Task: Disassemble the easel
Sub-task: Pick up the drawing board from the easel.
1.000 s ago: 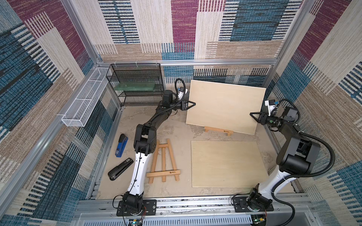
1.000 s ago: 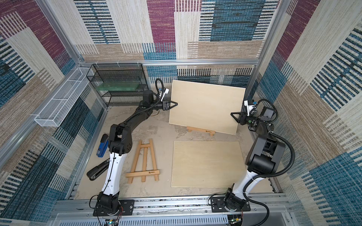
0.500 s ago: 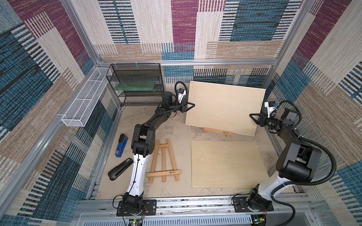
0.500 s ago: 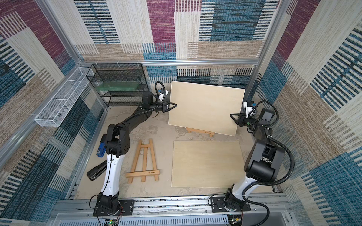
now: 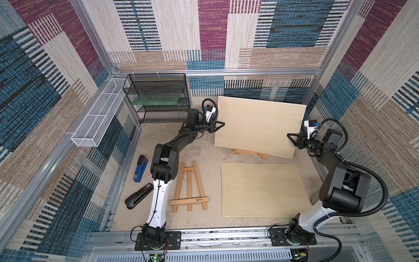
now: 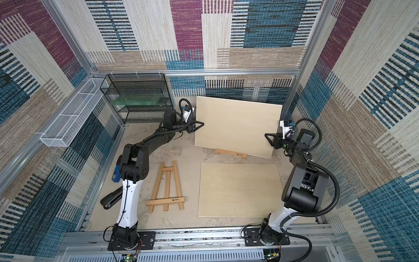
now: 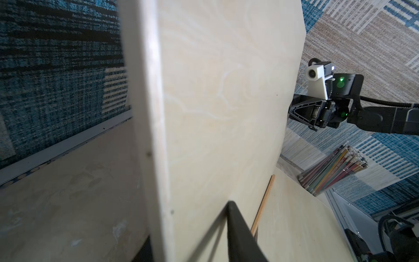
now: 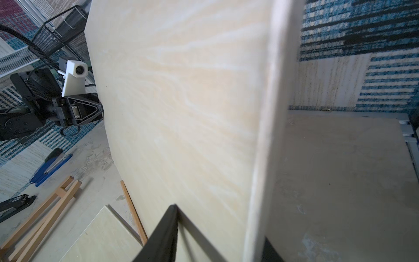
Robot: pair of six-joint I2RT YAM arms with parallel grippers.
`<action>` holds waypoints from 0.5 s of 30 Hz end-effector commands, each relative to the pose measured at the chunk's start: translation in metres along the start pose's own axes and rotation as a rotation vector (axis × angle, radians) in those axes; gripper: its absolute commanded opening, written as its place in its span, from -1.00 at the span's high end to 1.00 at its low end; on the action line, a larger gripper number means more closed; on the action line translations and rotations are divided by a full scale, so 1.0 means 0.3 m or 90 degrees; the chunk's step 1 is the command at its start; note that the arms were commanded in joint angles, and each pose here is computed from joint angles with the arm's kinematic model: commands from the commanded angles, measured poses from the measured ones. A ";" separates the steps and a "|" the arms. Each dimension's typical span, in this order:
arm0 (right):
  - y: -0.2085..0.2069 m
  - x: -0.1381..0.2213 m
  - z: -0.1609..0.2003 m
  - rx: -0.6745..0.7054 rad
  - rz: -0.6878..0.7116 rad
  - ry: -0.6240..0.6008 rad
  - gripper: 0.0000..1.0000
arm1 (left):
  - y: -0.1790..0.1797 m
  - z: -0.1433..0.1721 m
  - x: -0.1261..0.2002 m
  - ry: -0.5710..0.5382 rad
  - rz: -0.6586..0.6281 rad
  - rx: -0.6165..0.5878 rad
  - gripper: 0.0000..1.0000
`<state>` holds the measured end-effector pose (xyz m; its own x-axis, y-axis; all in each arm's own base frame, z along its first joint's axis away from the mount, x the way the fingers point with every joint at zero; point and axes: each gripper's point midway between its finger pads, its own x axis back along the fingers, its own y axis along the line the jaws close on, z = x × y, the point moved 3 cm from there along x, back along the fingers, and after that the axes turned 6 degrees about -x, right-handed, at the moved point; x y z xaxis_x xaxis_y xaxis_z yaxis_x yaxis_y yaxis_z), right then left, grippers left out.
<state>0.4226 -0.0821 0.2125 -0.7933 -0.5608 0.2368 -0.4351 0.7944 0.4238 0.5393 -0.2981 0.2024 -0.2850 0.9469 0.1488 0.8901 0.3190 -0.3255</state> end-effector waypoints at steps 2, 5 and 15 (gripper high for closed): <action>-0.003 -0.009 0.035 -0.038 -0.017 -0.002 0.16 | -0.043 0.070 -0.085 0.031 -0.014 0.046 0.58; -0.007 0.022 0.022 -0.045 -0.058 -0.017 -0.04 | -0.026 0.053 -0.072 0.007 0.003 0.078 0.33; 0.031 -0.062 0.020 -0.026 -0.270 0.051 -0.15 | 0.022 0.011 -0.030 0.013 0.067 0.100 -0.05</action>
<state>0.4446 -0.0840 0.2135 -0.6312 -0.7602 0.1541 -0.6246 0.6159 0.4802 0.5530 -0.3026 0.1912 -0.2442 0.9644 0.1014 0.8372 0.2624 -0.4798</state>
